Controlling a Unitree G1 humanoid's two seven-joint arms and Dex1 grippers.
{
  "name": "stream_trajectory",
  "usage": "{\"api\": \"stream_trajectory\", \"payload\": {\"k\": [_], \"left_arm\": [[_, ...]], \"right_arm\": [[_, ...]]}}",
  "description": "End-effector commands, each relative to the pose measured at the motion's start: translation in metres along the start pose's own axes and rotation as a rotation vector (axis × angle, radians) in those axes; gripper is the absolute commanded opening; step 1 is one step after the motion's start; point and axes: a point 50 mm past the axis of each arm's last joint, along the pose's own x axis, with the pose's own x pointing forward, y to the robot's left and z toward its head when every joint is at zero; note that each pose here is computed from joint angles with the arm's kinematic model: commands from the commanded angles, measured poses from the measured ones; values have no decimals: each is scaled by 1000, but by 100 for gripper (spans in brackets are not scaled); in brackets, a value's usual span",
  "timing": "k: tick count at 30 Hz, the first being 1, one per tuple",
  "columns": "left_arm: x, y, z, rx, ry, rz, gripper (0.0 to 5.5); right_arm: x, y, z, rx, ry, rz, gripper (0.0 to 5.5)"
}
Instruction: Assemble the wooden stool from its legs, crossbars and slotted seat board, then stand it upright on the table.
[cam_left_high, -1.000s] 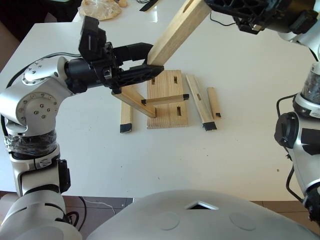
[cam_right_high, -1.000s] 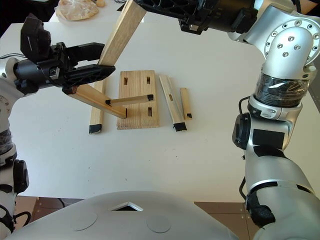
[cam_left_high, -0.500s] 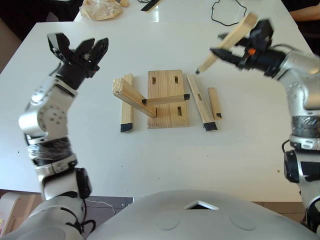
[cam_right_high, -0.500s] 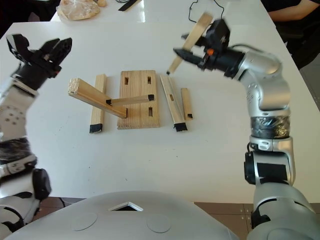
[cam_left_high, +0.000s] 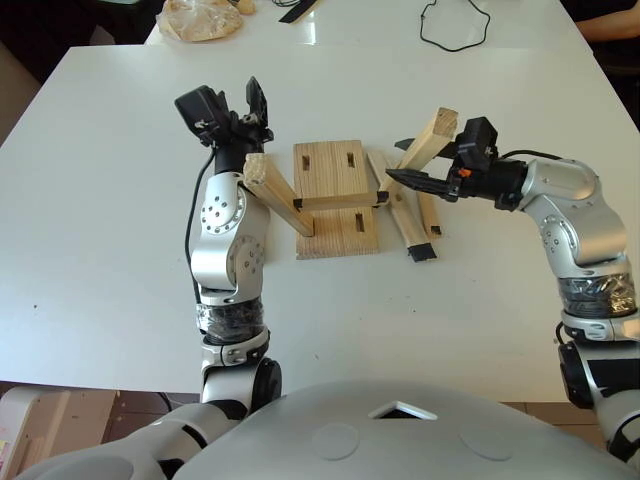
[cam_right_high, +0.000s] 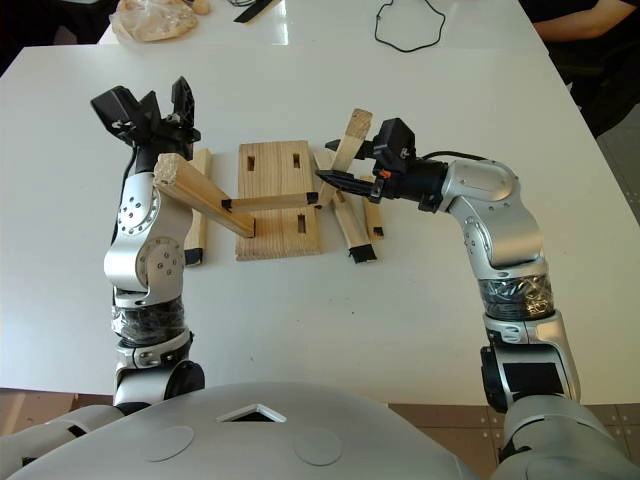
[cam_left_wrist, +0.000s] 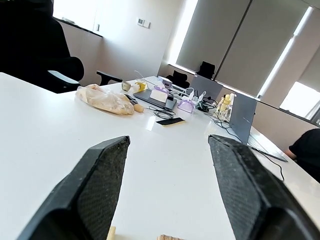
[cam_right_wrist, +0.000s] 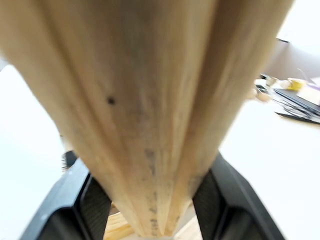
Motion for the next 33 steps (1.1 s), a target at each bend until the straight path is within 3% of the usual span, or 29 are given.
{"api": "stream_trajectory", "payload": {"k": [1,7,15,22,28,33], "left_arm": [[2,5,1,-10,-16,27,292],[5,40,10,25,-37,149,292],[15,98,28,-10,-73,379,292],[16,103,24,-18,-50,387,292],[15,106,18,5,-19,385,292],[13,103,16,-5,-9,376,292]], "right_arm": [[-4,6,8,-13,-24,66,201],[-3,9,10,-12,-69,80,201],[-7,7,-22,116,-53,70,201],[-6,13,-26,112,-63,101,201],[-1,34,-35,-43,73,262,200],[1,40,-33,-25,70,284,200]]}}
